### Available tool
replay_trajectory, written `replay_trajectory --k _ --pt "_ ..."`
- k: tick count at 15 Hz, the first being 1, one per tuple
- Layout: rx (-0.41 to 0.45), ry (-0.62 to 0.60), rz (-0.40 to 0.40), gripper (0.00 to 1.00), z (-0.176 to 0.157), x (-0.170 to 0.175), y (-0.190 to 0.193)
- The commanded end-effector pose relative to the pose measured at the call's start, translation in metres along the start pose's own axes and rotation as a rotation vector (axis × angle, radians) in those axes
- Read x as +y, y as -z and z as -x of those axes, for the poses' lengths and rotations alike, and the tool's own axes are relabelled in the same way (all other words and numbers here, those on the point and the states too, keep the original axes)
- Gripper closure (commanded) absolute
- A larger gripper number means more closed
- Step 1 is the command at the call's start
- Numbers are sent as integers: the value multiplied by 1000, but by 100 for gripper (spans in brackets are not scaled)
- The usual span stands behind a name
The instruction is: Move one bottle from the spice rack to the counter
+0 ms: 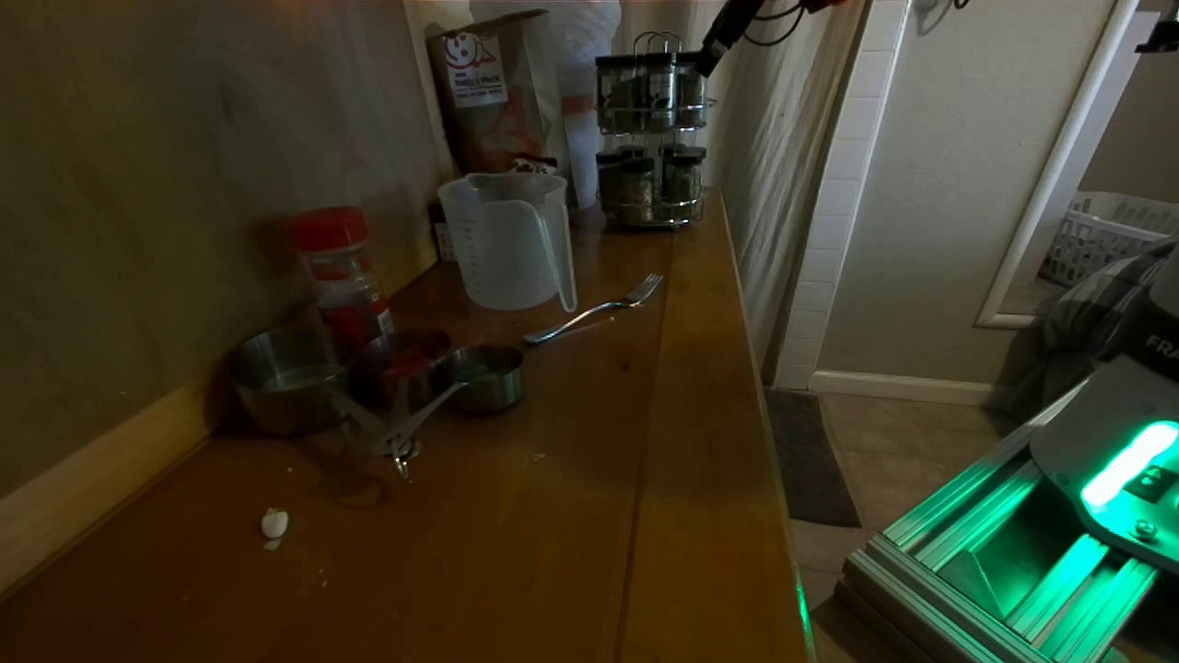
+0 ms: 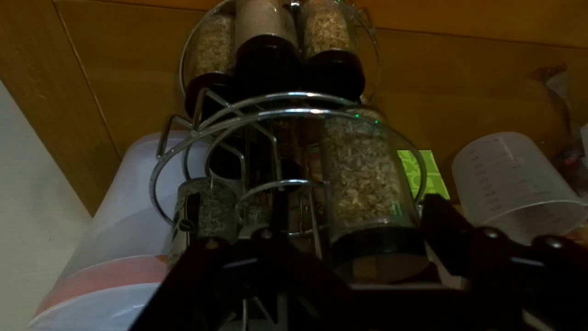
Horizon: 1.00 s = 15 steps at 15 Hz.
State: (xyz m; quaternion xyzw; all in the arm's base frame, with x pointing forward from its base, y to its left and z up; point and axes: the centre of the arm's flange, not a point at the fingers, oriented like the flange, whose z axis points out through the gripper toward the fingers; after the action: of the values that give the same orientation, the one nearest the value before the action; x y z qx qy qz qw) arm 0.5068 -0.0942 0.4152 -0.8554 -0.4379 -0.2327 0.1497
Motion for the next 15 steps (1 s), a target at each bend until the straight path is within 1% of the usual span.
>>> replay_trajectory --k 1,2,3,5,6,7,8,9,10,12,13,14,15 --pt "20 41 -16 52 -3 -5 -1" --pt "20 48 -16 40 -5 -6 -3" --pt "21 52 -16 34 -8 -8 -6" --pt "18 59 -14 18 -12 -9 -10" --pt "16 61 -15 17 -14 -10 -12" --pt "15 63 -18 18 -15 -11 -13" --pt "15 67 -19 44 -17 -11 -14" --pt "11 69 -18 43 -17 -13 -13" --pt "10 71 -18 46 -17 -13 -13" --pt "-1 69 -9 59 -13 -12 -6" --pt "-3 70 -8 68 -11 -11 -4" --pt "-6 70 -4 73 -9 -11 -2" --pt "-5 69 0 76 -8 -11 -1"
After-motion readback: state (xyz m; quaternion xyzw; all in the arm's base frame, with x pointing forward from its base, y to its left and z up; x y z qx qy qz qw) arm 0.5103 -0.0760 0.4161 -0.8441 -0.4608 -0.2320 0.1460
